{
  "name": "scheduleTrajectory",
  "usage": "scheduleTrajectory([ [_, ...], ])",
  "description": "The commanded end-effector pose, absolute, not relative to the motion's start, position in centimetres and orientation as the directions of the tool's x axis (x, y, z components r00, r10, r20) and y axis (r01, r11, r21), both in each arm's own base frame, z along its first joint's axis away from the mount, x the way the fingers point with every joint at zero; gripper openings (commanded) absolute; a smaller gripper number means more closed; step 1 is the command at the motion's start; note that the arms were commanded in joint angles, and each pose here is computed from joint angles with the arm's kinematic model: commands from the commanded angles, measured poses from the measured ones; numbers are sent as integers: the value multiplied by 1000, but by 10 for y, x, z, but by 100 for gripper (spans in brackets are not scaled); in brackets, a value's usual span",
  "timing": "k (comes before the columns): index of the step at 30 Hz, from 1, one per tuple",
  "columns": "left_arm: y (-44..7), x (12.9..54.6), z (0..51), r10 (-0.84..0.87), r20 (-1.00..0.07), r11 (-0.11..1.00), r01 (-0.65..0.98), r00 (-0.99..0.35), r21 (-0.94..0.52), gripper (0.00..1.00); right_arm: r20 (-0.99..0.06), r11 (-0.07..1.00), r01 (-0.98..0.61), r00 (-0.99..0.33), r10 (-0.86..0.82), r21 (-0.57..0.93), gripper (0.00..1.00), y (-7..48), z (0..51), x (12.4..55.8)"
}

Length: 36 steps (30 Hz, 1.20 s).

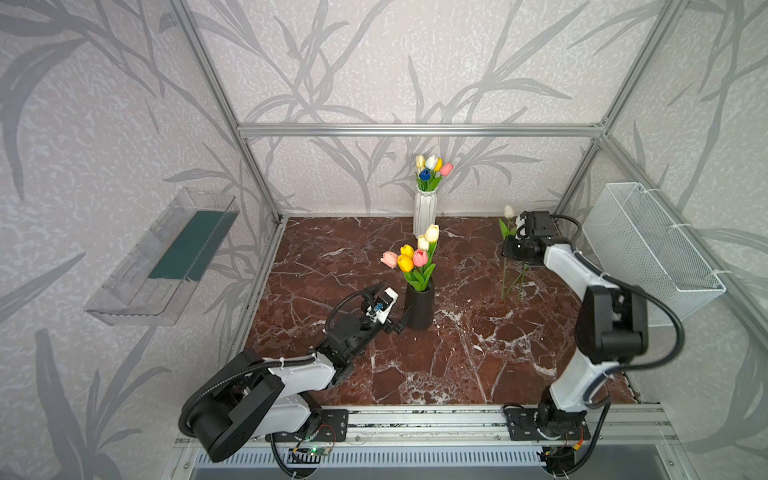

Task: Arrange the flowers into the vase
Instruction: 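Lift the white tulip and carry it over the black vase with the right gripper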

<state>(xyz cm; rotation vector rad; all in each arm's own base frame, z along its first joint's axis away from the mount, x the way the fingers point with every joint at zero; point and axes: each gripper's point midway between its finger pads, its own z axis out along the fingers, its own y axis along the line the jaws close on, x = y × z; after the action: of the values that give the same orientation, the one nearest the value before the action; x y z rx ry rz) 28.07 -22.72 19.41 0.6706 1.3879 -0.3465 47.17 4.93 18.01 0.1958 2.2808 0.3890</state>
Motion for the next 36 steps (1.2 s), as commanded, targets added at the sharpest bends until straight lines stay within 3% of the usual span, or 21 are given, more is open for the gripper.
scheduleTrajectory([
  [1, -220, 279, 199, 165, -968, 783, 571, 190, 245, 99, -882, 811, -386, -357, 308, 440, 0, 108, 299, 453],
  [6, -215, 280, 207, 149, -972, 800, 556, 184, 228, 99, -913, 617, -742, 16, 408, 262, 0, 158, 397, 358],
  [8, -215, 280, 209, 150, -970, 800, 553, 190, 232, 99, -891, 581, -797, 132, 434, 165, 0, 167, 420, 323],
  [10, -215, 280, 209, 150, -970, 801, 552, 193, 233, 99, -876, 560, -818, 169, 452, 132, 0, 174, 427, 307],
  [20, -218, 278, 209, 135, -970, 791, 567, 202, 228, 99, -819, 424, -892, 123, 561, 156, 0, 213, 428, 305],
  [28, -217, 277, 207, 152, -969, 787, 569, 193, 237, 99, -817, 390, -905, 93, 570, 169, 0, 234, 419, 316],
  [36, -217, 278, 204, 165, -968, 789, 564, 189, 244, 99, -849, 423, -892, 95, 520, 160, 0, 246, 396, 324],
])
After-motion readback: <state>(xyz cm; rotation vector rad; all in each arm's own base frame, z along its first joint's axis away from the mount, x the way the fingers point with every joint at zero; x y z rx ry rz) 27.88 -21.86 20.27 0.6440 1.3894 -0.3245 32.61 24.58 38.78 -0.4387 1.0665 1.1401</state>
